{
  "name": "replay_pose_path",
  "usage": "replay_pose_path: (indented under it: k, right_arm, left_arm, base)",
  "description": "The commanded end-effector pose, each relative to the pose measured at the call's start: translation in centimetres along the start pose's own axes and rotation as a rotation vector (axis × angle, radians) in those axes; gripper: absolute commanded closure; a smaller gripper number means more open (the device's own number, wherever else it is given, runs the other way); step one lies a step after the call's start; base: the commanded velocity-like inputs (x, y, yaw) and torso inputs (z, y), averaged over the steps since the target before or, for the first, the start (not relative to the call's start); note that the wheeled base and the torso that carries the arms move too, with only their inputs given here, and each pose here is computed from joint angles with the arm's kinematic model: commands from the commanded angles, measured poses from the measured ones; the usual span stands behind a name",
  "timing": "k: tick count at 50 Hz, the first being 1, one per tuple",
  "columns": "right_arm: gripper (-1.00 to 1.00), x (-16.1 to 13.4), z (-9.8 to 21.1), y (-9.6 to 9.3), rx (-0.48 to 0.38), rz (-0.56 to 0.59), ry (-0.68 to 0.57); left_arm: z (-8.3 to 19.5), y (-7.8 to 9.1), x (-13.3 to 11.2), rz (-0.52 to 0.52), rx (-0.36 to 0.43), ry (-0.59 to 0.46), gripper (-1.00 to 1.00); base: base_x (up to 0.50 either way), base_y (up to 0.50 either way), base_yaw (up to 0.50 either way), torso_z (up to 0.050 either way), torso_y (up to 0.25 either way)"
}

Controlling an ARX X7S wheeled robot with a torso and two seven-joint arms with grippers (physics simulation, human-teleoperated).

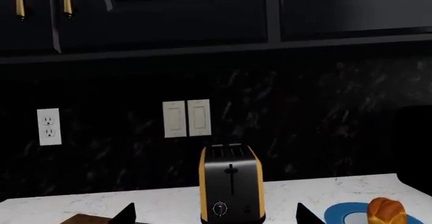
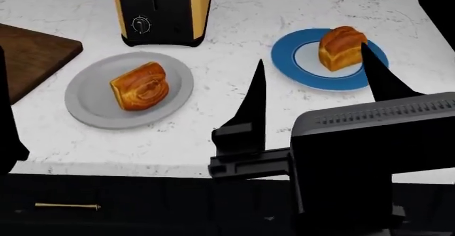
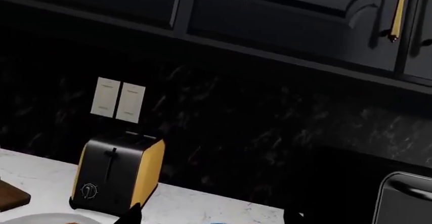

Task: Place all breads on the cutting board.

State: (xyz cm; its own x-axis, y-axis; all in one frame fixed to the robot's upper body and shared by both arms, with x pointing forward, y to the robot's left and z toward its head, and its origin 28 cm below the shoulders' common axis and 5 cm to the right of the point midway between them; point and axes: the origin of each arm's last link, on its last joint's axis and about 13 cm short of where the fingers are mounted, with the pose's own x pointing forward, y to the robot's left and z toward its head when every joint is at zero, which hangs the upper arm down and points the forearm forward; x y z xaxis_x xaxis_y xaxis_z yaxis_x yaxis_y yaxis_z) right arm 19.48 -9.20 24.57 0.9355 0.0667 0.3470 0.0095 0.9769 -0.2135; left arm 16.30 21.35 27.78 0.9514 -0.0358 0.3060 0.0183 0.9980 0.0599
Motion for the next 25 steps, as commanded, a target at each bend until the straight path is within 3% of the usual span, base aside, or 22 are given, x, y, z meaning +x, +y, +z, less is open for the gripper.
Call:
replay_pose_path:
  k: [1, 25]
  right_arm:
    - [-1.0, 0.02, -0.01, -0.26, 0.02, -0.02, -0.009]
    - [-1.0, 0.03, 0.09, 0.0, 0.008, -0.007, -0.005]
  left_arm:
    - [0.03, -0.15, -0.03, -0.013, -0.002, 0.001, -1.0]
    - [0.12, -0.27, -0.19, -0.019, -0.003, -0.005, -1.0]
  base:
    - [0.25, 0.0, 0.0, 0.0, 0.0]
    - [0.28, 0.0, 0.0, 0.0, 0.0]
